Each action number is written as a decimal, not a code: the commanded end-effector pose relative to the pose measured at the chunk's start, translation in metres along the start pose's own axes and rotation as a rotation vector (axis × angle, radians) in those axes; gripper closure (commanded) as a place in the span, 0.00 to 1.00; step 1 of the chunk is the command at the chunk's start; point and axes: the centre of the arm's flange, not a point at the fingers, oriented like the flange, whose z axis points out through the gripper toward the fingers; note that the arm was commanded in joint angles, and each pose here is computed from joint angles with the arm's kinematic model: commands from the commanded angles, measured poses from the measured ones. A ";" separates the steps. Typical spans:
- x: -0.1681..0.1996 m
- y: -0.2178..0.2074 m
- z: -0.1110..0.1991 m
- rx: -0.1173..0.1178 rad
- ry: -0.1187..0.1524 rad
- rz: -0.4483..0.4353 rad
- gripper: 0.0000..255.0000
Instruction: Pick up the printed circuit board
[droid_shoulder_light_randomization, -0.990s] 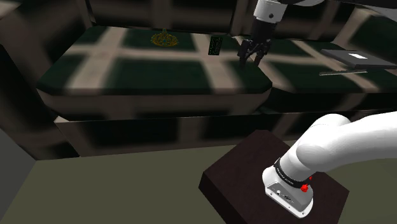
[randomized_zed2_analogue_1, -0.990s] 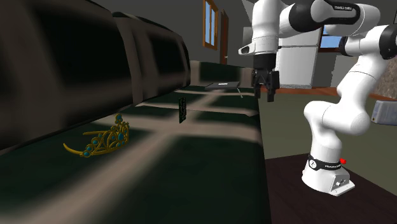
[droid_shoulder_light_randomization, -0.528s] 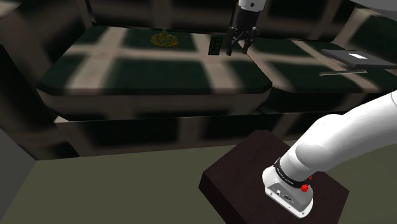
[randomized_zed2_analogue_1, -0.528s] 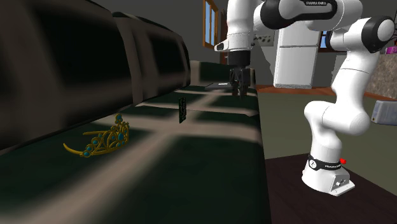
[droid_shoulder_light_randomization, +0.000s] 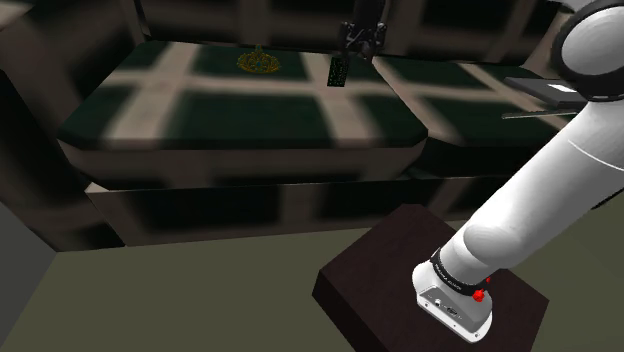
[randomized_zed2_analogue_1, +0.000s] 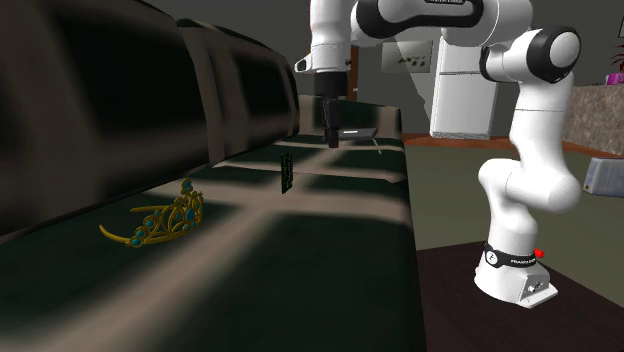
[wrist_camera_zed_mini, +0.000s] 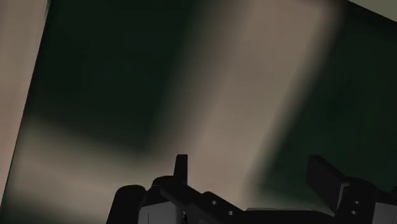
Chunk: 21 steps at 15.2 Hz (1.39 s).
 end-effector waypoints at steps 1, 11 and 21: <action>0.026 0.005 -0.002 -0.008 0.004 0.016 0.00; 0.108 0.021 -0.001 -0.032 0.013 0.067 0.00; 0.109 0.021 0.022 -0.032 0.013 0.068 1.00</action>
